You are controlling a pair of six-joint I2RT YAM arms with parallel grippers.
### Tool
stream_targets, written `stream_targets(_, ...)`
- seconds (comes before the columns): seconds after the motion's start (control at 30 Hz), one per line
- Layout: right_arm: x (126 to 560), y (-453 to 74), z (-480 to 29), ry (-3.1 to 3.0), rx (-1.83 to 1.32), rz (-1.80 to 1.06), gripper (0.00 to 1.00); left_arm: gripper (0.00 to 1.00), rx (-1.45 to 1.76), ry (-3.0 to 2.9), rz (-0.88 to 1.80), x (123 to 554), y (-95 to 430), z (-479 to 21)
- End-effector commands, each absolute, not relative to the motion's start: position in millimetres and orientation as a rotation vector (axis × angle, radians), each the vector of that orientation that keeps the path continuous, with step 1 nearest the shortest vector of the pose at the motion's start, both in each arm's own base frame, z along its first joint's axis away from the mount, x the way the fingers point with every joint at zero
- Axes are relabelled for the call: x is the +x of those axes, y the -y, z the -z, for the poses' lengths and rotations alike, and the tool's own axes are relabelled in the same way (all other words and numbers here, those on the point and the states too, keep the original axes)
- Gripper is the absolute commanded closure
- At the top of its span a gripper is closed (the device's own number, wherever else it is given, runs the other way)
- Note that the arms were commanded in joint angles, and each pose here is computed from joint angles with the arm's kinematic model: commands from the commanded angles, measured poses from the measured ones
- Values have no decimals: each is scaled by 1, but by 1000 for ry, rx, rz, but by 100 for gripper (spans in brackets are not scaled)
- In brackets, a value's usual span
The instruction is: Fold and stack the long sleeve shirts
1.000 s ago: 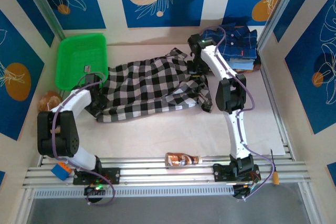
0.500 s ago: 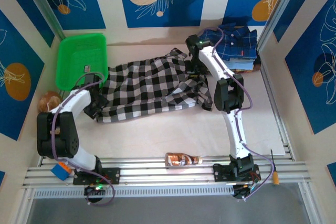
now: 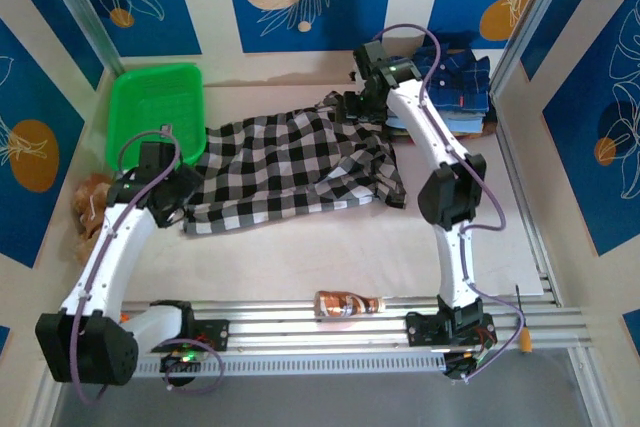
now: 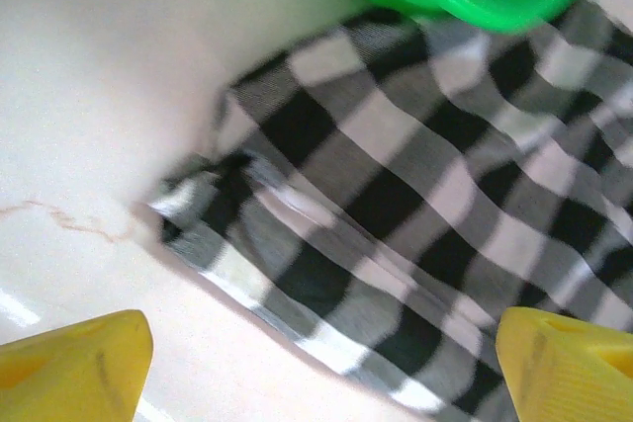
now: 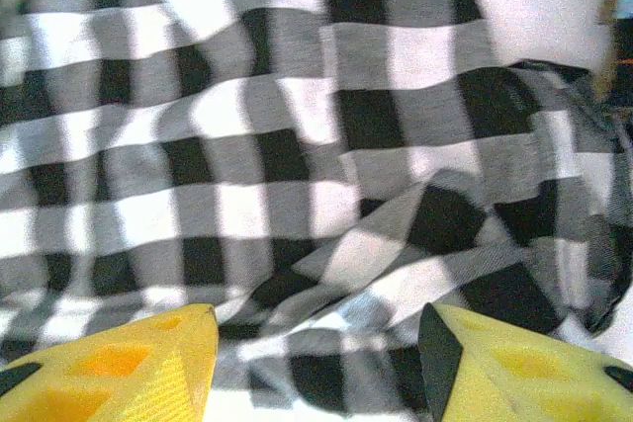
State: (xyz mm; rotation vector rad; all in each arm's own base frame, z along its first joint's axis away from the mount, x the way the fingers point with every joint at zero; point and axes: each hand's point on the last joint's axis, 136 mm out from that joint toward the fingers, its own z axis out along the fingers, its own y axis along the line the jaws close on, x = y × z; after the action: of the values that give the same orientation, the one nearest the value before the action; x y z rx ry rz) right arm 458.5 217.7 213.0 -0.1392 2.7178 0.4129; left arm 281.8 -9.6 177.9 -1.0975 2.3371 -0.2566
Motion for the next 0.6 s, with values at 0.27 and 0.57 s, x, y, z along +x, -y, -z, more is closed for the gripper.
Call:
stream_targets(0.27,310,-262,-132,-3032,-128,-841,77,54,-787,-2564,575,299,131,-125)
stream_targets(0.57,326,-227,-51,-3154,87,-640,80,58,-830,-2712,316,305,107,-53)
